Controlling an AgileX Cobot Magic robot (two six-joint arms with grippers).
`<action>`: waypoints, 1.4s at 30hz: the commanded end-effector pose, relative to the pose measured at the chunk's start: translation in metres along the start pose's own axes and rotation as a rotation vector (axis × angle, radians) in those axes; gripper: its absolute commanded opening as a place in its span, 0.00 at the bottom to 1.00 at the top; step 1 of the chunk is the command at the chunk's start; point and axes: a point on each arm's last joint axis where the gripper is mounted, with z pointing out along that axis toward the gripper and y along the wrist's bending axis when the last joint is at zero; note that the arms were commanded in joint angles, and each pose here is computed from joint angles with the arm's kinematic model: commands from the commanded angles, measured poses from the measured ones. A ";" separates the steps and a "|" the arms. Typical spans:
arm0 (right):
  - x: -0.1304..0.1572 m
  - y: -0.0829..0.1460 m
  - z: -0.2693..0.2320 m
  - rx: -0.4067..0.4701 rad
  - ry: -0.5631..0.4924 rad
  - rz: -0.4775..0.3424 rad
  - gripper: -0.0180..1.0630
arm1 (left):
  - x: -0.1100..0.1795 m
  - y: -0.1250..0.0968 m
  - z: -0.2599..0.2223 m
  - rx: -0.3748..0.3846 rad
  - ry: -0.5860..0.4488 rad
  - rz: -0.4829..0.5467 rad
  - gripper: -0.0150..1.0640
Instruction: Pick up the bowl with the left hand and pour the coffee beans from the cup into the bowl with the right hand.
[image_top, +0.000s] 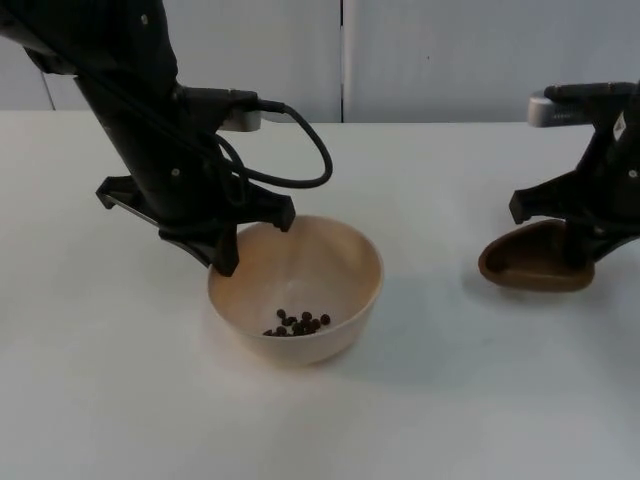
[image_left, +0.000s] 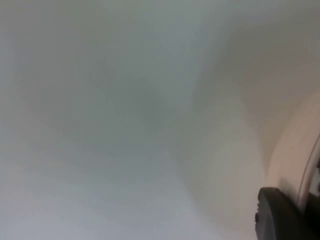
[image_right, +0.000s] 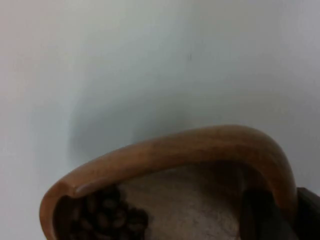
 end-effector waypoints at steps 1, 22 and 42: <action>-0.002 -0.002 0.001 0.001 -0.020 0.004 0.02 | 0.003 0.002 0.006 -0.003 0.025 0.006 0.01; 0.005 -0.002 0.031 0.023 0.029 0.052 0.02 | 0.003 0.002 0.006 -0.003 0.030 0.006 0.01; 0.004 -0.002 0.031 0.026 0.013 0.045 0.29 | 0.004 0.001 0.006 -0.001 0.033 0.005 0.34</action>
